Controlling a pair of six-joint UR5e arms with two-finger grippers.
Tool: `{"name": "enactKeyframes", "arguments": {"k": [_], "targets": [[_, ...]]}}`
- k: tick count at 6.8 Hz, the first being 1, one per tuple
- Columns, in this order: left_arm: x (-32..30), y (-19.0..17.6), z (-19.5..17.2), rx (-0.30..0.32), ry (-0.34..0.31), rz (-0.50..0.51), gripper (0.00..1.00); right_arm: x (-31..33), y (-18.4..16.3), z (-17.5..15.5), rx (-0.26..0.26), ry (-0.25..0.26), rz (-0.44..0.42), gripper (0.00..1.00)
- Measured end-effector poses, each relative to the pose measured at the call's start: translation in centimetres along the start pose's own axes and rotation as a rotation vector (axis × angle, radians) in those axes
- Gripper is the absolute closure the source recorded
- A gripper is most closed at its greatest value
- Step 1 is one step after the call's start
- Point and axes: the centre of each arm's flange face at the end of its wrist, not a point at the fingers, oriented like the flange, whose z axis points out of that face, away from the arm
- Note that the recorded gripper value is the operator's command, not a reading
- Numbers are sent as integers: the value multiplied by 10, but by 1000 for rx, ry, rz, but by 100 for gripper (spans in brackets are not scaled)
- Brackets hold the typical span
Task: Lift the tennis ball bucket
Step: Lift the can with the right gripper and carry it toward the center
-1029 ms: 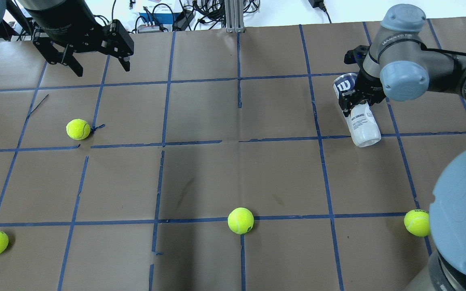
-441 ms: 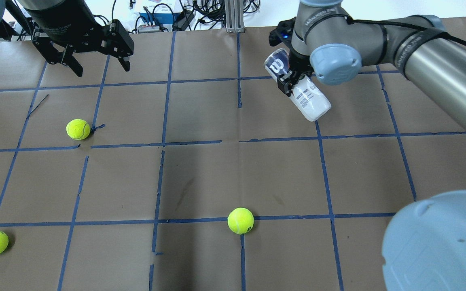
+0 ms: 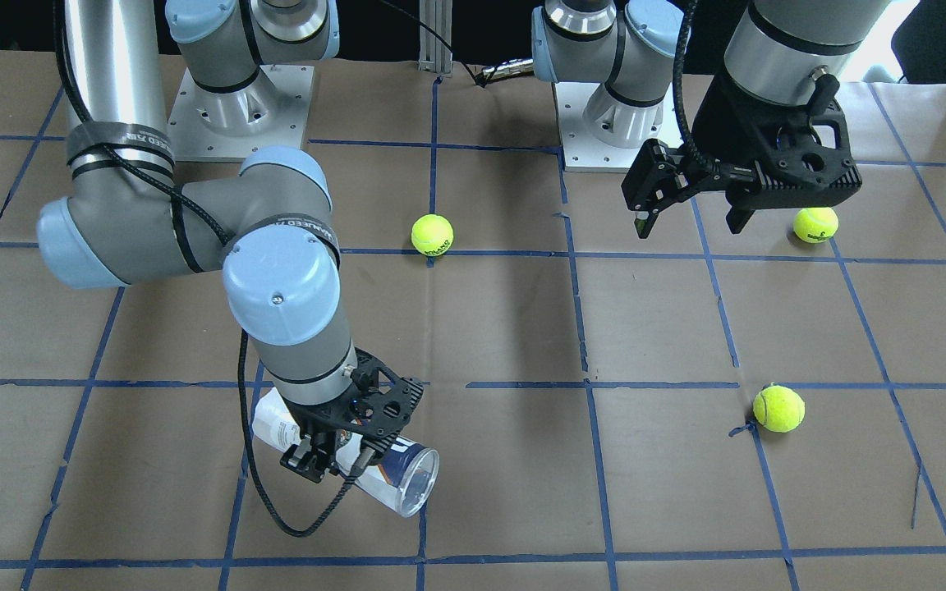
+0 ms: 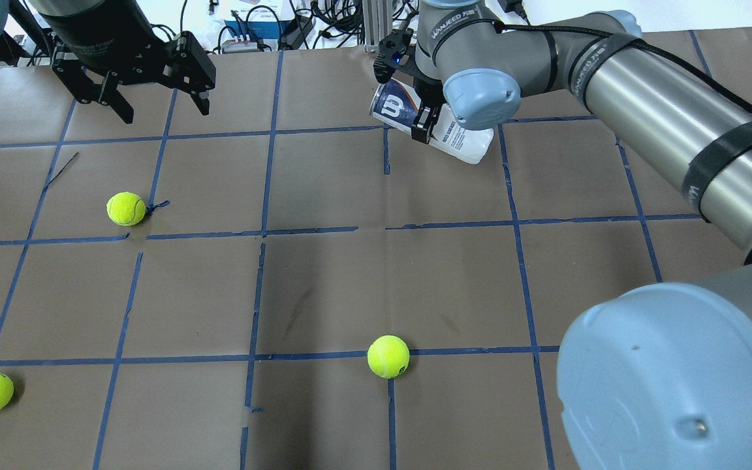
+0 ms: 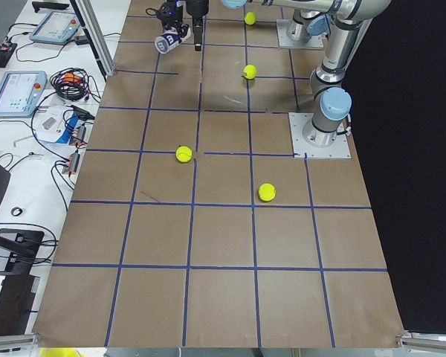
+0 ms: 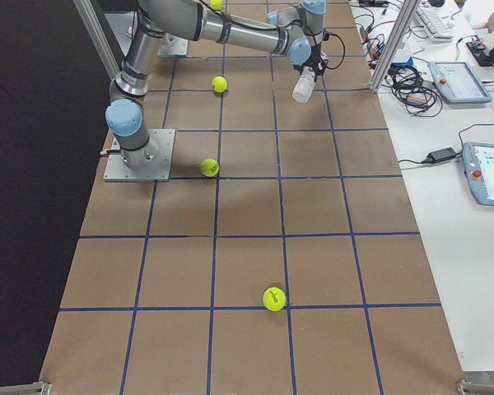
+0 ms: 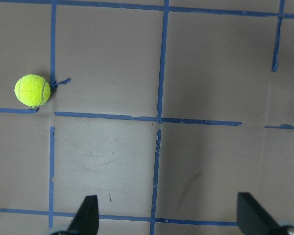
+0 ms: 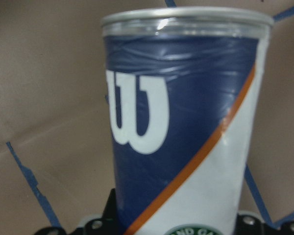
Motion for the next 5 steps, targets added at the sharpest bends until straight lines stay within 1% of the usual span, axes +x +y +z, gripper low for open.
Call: {"name": "enactKeyframes", "arguments": {"k": [1, 2, 3, 4, 5], "targets": [[0, 0, 0, 0, 0, -1, 0, -13, -24, 16, 22, 29, -123, 36], [0, 0, 0, 0, 0, -1, 0, -23, -41, 32, 39, 53, -218, 34], [0, 0, 0, -1, 0, -1, 0, -28, -50, 49, 46, 64, -277, 26], [0, 0, 1, -1, -1, -1, 0, -31, -53, 64, 45, 63, -311, 5], [0, 0, 2, -4, -2, -3, 0, -33, -54, 75, 41, 56, -326, 0]]}}
